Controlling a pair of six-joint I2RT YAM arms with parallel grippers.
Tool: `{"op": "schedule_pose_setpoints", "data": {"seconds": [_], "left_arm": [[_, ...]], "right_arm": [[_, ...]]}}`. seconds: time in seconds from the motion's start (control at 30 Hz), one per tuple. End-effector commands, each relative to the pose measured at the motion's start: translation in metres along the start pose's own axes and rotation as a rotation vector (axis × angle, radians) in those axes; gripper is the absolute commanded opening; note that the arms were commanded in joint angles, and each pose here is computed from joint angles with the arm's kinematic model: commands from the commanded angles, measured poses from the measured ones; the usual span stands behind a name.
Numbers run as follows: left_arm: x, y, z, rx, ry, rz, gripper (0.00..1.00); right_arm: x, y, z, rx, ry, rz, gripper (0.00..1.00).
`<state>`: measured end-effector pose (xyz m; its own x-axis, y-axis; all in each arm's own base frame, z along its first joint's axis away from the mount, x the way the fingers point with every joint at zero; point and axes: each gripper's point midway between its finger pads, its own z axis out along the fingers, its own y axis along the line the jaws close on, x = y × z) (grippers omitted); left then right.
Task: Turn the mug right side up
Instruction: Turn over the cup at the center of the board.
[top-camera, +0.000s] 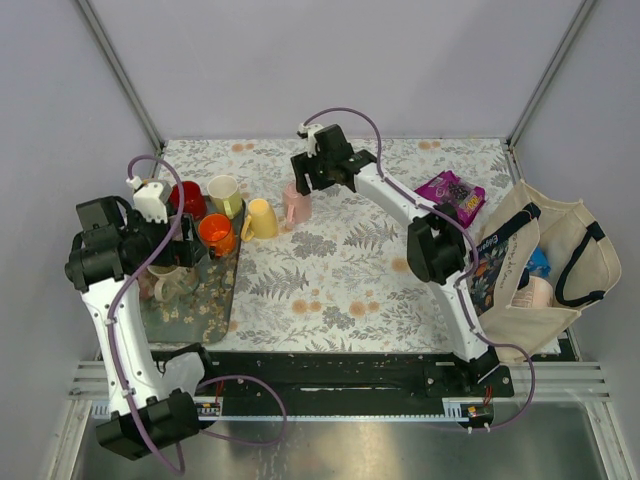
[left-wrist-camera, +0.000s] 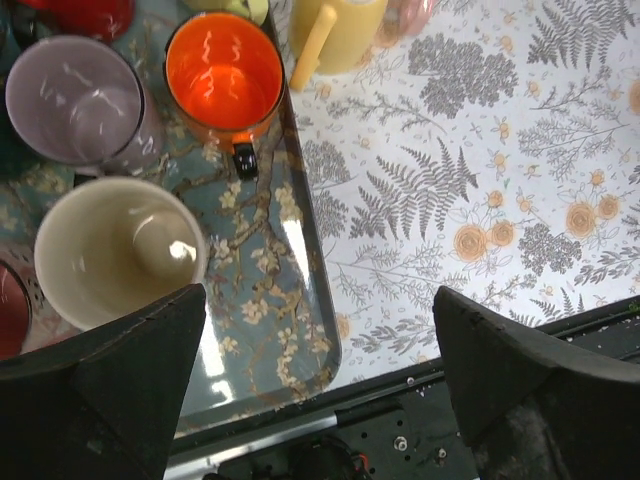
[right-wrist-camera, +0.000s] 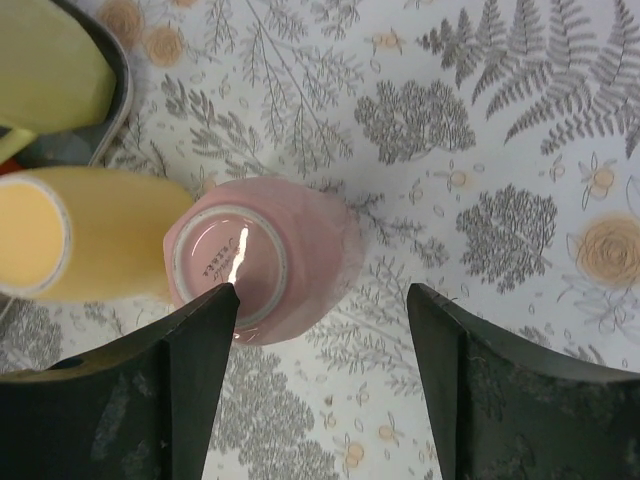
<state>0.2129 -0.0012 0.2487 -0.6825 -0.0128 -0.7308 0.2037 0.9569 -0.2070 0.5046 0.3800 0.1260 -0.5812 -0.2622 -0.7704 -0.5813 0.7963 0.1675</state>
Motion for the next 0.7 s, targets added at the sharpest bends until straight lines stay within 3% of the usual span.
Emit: {"op": "schedule_pose_setpoints", "data": {"seconds": [0.0, 0.17, 0.3, 0.37, 0.43, 0.5, 0.6, 0.67], "left_arm": [[-0.043, -0.006, 0.007, 0.046, -0.086, 0.048, 0.99], [-0.061, -0.024, 0.022, 0.127, -0.092, 0.126, 0.99], [-0.104, -0.062, 0.013, 0.262, -0.376, 0.246, 0.99], [-0.108, -0.077, 0.026, 0.299, -0.407, 0.316, 0.99], [-0.103, -0.095, 0.045, 0.378, -0.339, 0.311, 0.99], [-0.092, -0.118, 0.067, 0.448, -0.269, 0.308, 0.99], [-0.071, -0.148, 0.088, 0.515, -0.23, 0.404, 0.99], [-0.043, -0.161, 0.103, 0.526, -0.136, 0.496, 0.99]], "right_arm": [[0.028, -0.005, -0.036, -0.002, 0.114, 0.033, 0.78], [0.046, -0.009, -0.068, 0.011, 0.15, 0.047, 0.78], [0.066, -0.007, -0.099, 0.016, 0.18, 0.053, 0.78], [0.08, -0.006, -0.116, 0.018, 0.199, 0.056, 0.78], [0.097, -0.006, -0.13, 0.021, 0.225, 0.061, 0.78], [0.087, -0.009, -0.144, 0.027, 0.189, 0.064, 0.78], [0.04, -0.025, -0.165, 0.052, 0.071, 0.078, 0.78], [0.007, -0.041, -0.19, 0.081, -0.025, 0.091, 0.78]]}}
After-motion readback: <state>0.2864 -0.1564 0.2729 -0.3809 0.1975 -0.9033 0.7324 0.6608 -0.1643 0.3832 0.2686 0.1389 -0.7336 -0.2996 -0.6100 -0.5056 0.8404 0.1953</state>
